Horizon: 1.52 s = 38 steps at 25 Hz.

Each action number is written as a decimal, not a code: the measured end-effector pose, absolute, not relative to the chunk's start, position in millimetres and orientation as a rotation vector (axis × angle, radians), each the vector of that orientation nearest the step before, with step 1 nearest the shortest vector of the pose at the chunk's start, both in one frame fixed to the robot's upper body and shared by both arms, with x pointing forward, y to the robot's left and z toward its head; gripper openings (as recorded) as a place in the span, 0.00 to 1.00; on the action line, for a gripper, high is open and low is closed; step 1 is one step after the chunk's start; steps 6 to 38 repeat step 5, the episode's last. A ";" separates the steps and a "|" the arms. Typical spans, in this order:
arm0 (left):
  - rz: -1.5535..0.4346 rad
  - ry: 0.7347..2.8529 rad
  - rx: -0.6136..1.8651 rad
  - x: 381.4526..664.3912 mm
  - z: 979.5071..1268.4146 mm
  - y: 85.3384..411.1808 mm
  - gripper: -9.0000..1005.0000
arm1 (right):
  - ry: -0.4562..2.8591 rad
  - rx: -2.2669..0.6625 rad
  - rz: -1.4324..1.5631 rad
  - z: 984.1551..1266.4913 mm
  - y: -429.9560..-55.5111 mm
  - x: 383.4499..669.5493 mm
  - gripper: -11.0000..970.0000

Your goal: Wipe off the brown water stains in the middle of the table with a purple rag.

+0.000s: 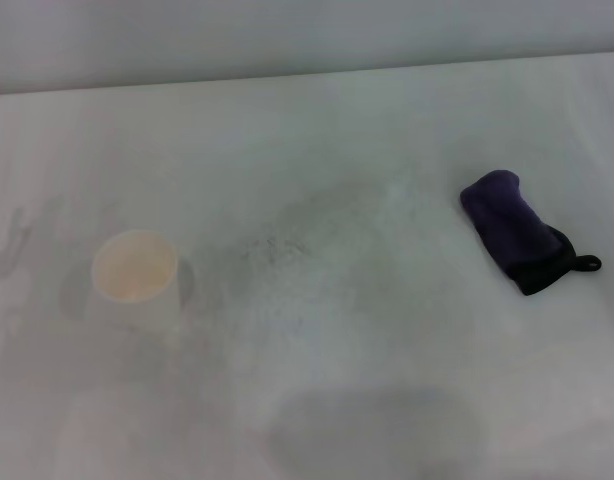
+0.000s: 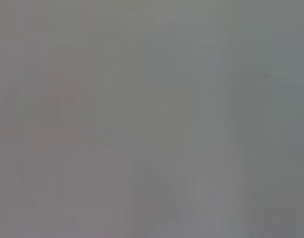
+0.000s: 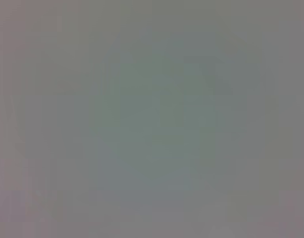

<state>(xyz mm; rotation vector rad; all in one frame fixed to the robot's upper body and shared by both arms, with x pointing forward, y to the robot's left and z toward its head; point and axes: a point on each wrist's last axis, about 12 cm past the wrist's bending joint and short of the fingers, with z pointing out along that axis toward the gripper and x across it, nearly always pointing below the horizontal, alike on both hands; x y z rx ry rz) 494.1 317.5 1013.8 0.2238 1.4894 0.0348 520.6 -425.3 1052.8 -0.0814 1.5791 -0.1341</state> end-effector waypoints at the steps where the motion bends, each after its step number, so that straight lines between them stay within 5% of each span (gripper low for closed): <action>1: 0.032 1.488 0.231 494.7 1014.1 317.0 0.85 | 1.564 -0.098 -0.149 1050.7 -420.8 519.0 0.57; 38: 0.030 1.478 0.248 496.7 1016.3 317.9 0.85 | 1.521 -0.071 -0.143 1046.7 -411.0 515.1 0.57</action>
